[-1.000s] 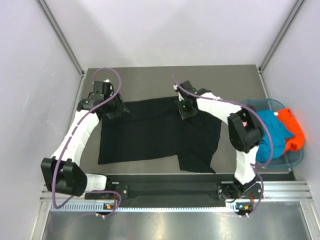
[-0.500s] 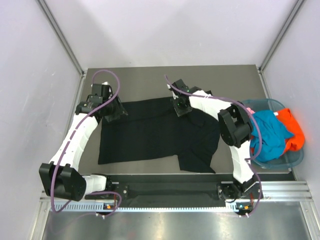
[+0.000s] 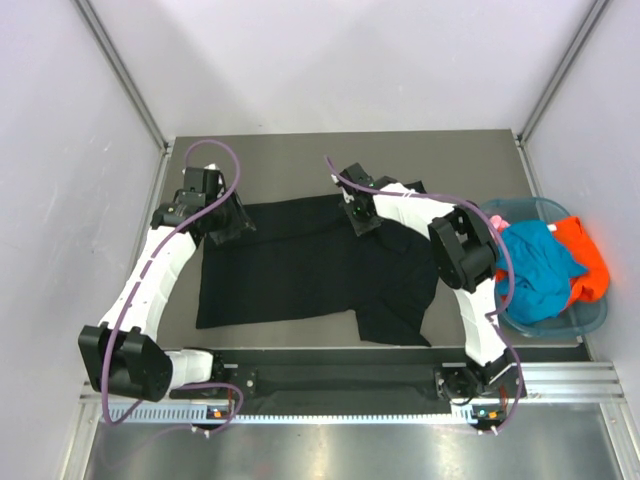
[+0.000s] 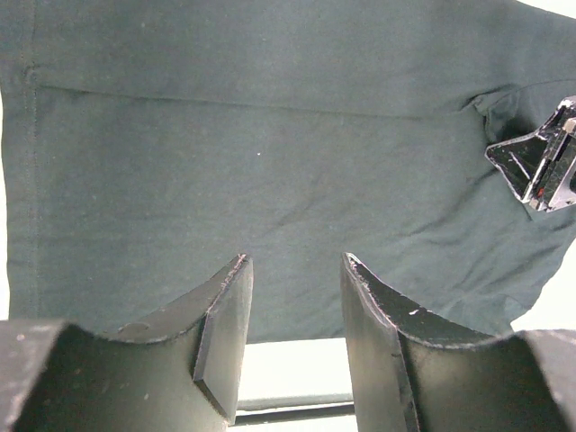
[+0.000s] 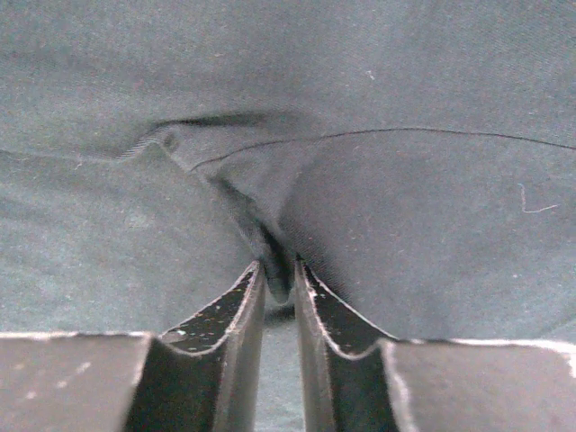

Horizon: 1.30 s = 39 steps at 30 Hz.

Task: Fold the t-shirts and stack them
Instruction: Fold the tshirt

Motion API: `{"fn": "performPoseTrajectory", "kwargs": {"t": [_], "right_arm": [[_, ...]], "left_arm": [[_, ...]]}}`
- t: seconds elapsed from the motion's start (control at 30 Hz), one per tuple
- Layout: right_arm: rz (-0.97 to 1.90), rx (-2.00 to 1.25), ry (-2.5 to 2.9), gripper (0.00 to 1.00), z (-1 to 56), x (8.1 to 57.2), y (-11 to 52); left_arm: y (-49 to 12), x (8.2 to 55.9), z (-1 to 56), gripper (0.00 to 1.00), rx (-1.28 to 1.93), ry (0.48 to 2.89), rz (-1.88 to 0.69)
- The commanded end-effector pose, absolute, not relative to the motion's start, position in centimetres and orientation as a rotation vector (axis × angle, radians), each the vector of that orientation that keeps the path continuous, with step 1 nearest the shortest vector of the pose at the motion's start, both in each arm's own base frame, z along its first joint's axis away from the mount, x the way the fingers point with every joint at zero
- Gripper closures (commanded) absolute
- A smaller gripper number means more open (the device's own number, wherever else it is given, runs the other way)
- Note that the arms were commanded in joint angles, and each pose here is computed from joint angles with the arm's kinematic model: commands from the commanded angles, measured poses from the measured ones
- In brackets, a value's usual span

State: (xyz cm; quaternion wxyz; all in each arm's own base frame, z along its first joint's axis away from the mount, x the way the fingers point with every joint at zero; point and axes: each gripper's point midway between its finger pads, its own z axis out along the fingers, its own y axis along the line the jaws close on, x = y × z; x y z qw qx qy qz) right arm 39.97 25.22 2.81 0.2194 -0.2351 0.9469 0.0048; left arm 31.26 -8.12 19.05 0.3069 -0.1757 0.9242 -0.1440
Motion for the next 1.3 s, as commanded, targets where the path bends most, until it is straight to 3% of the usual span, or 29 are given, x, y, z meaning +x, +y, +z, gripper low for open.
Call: {"fn": "performPoseTrajectory", "kwargs": {"t": [0.0,0.2,0.4,0.47,1.0,1.1,1.13,1.27], "right_arm": [[-0.002,-0.664,2.56,0.81,3.9,41.0,26.2],[0.017,-0.655,2.54,0.97,5.6,41.5,26.7],[0.066,-0.64,2.538,0.96,7.9,41.4,27.3],[0.088,-0.653,2.583,1.0,7.9,40.4,27.4],[0.407,-0.695,2.794,0.99,8.5,34.5,29.5],[0.414,-0.695,2.794,0.92,8.3,34.5,29.6],[0.415,-0.692,2.793,0.78,8.2,34.5,29.6],[0.38,-0.594,2.718,0.56,10.6,36.5,28.6]], "left_arm": [[-8.1,31.4,19.0,0.51,-0.453,2.446,-0.379],[-8.2,31.5,18.7,0.51,-0.451,2.455,-0.383],[-8.3,31.5,18.7,0.51,-0.447,2.456,-0.386],[-8.3,31.5,18.6,0.51,-0.444,2.459,-0.386],[-8.2,31.4,18.3,0.51,-0.437,2.473,-0.383],[-8.2,31.3,17.9,0.51,-0.435,2.485,-0.379],[-8.3,31.3,17.8,0.51,-0.432,2.486,-0.383],[-8.3,31.5,17.4,0.5,-0.438,2.499,-0.377]]}}
